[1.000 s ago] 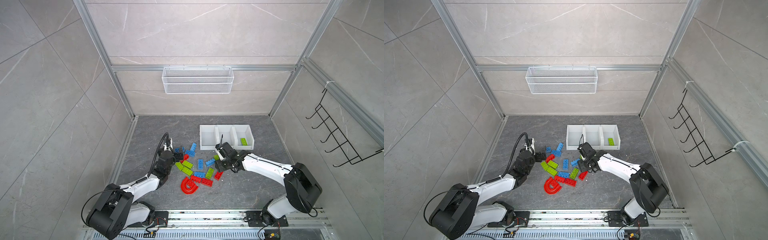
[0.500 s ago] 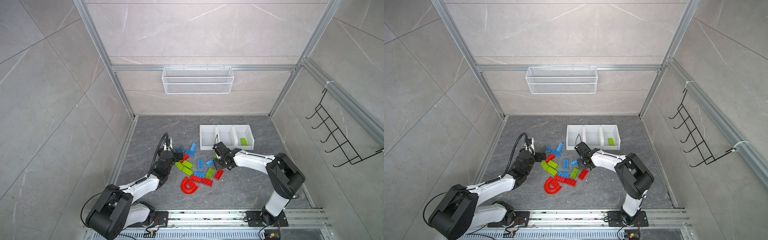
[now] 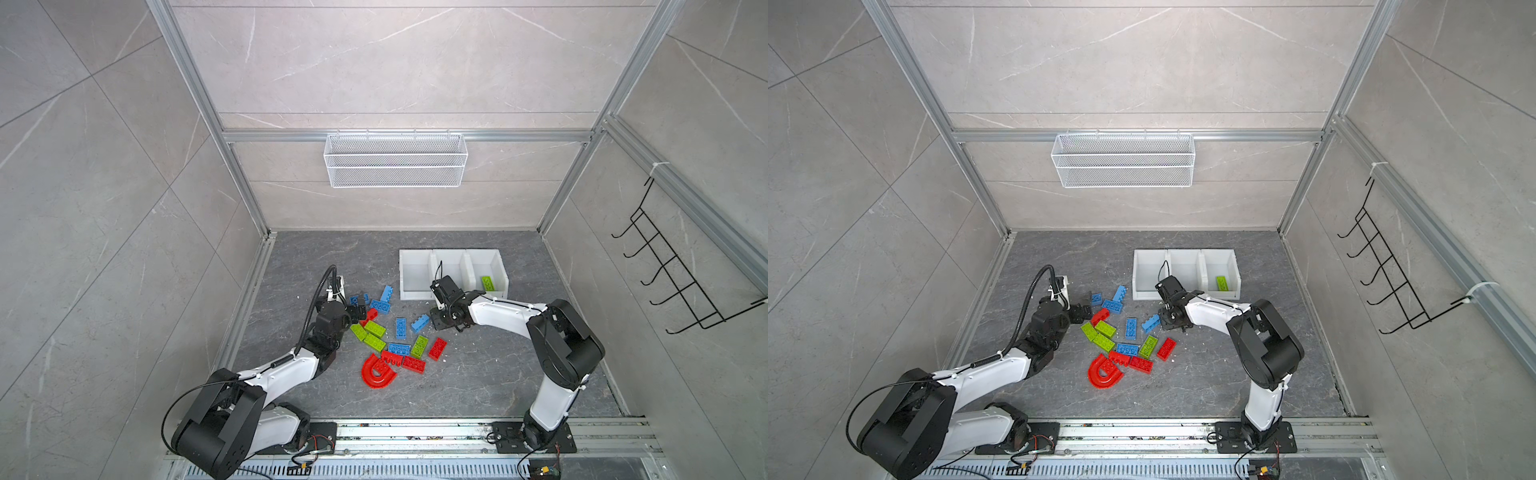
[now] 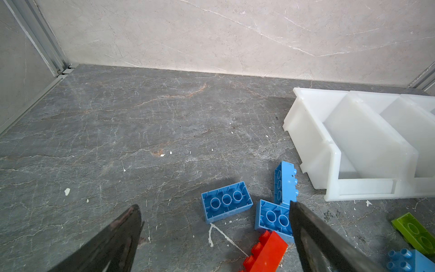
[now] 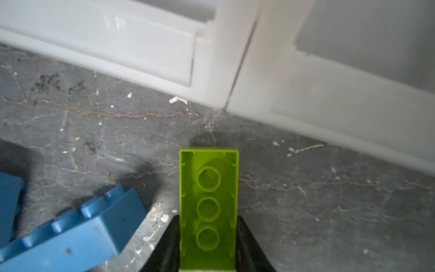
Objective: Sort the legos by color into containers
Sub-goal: 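Place the second lime-green brick into the same bin compartment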
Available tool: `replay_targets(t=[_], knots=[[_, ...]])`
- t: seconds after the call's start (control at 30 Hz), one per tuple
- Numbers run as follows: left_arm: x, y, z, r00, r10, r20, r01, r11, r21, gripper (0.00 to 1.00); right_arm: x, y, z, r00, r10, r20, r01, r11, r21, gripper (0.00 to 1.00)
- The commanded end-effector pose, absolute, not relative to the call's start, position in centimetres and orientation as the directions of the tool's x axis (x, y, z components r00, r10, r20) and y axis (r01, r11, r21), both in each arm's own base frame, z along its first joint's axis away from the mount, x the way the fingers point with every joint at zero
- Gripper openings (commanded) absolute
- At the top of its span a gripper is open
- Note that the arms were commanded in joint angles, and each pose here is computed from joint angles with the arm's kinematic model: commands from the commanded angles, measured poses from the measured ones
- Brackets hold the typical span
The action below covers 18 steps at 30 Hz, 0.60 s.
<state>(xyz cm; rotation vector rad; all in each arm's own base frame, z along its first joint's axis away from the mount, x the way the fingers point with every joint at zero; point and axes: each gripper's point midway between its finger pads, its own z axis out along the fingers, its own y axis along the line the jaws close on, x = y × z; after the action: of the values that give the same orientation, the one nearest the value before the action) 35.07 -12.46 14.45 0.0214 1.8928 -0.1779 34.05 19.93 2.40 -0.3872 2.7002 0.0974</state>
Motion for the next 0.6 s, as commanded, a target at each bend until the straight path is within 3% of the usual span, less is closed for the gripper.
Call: replay_targets(t=[0.0, 0.27, 0.57], knots=[[35.4, -12.3, 15.7, -0.28, -0.1, -0.955, 0.094, 0.987, -0.131, 1.0, 33.4, 19.0, 5.1, -0.87, -0.232, -0.434, -0.273, 0.962, 0.032, 0.33], [35.4, -12.3, 15.7, -0.281, -0.106, -0.954, 0.093, 0.986, -0.137, 1.0, 33.6, 14.9, 10.3, -0.87, -0.073, -0.488, -0.17, 0.973, 0.158, 0.3], [35.3, -12.4, 15.7, -0.282, -0.118, -0.952, 0.096, 0.984, -0.151, 1.0, 38.4, 7.1, 14.8, -0.836, 0.134, -0.532, 0.001, 0.97, 0.244, 0.29]])
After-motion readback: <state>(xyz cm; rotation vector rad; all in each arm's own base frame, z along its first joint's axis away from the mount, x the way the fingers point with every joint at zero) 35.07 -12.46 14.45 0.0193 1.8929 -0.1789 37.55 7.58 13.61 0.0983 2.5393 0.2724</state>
